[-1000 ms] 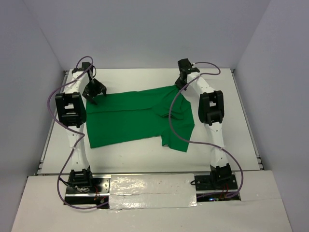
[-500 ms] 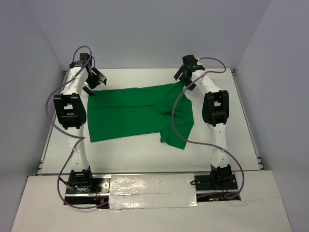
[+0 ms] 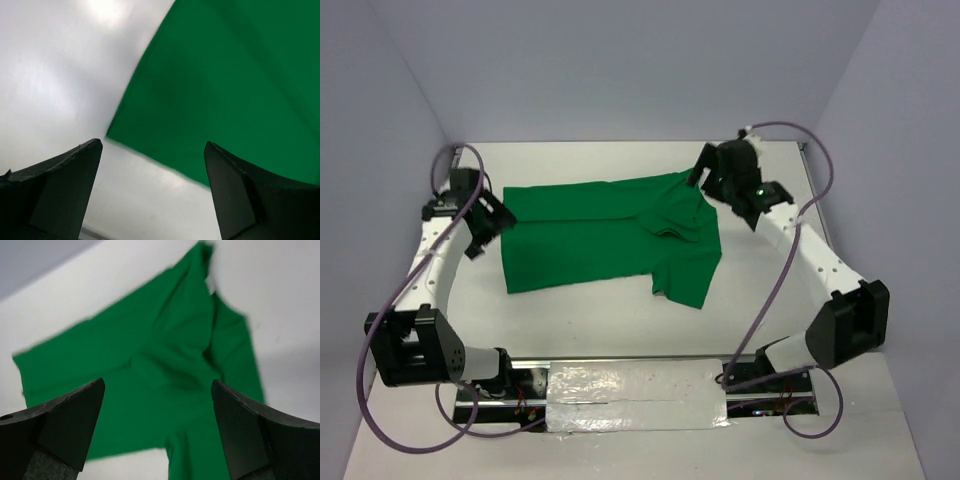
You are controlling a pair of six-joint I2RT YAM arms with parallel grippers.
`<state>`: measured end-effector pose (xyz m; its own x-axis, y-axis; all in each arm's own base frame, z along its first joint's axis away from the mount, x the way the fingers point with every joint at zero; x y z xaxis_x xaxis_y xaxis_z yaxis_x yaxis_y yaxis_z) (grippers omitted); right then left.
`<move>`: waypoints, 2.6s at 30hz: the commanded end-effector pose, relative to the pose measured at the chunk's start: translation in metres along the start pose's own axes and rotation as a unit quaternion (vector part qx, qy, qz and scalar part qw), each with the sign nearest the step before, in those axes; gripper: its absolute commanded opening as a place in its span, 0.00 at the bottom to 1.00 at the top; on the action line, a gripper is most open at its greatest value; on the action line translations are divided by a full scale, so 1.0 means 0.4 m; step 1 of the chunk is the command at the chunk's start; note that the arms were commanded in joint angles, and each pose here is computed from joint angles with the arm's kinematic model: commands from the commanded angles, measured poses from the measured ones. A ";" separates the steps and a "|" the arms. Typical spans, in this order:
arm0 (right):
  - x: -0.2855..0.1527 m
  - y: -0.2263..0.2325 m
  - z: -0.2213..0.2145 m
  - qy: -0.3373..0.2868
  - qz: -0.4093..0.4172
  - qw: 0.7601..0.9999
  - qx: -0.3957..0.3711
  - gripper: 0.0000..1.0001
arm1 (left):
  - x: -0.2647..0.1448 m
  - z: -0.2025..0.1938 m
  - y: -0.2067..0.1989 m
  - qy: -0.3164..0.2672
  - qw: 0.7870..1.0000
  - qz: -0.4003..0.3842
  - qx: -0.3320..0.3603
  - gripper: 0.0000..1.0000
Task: Fold and stack the t-shirts
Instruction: Grap the side of the flattened tshirt closest away from the robot with both arms
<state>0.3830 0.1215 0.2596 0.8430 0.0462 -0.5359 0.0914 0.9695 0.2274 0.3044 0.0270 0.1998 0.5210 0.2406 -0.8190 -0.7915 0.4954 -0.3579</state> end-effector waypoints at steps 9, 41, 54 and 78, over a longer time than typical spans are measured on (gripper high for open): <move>-0.106 -0.031 -0.439 0.153 0.043 0.987 -0.026 0.89 | 0.090 -0.196 0.233 0.068 0.992 0.098 -0.032 0.87; -0.178 -0.186 -0.675 0.262 0.007 0.964 0.049 0.90 | 0.252 -0.243 0.250 0.074 0.980 0.165 -0.087 0.31; -0.148 -0.157 -0.686 0.281 0.029 0.957 0.063 0.90 | 0.227 -0.220 0.239 0.057 0.983 0.150 -0.088 0.70; -0.138 -0.172 -0.765 0.326 0.017 0.939 0.108 0.80 | 0.203 -0.239 0.255 0.068 0.983 0.137 -0.105 0.00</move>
<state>0.1897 0.1346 0.0520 0.4417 0.3162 -0.8396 0.1756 0.8872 0.4266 0.2450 0.0194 0.0511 0.2476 0.2323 -0.9406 -0.9505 0.2464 -0.1894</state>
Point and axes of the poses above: each gripper's point midway between its finger pads, its own x axis out along the fingers, its own y axis along the line the jaws close on, z = x × y, the point moved 3 cm from there along -x, back along the fingers, and after that the axes turned 14 degrees about -x, right-handed, at the moved point
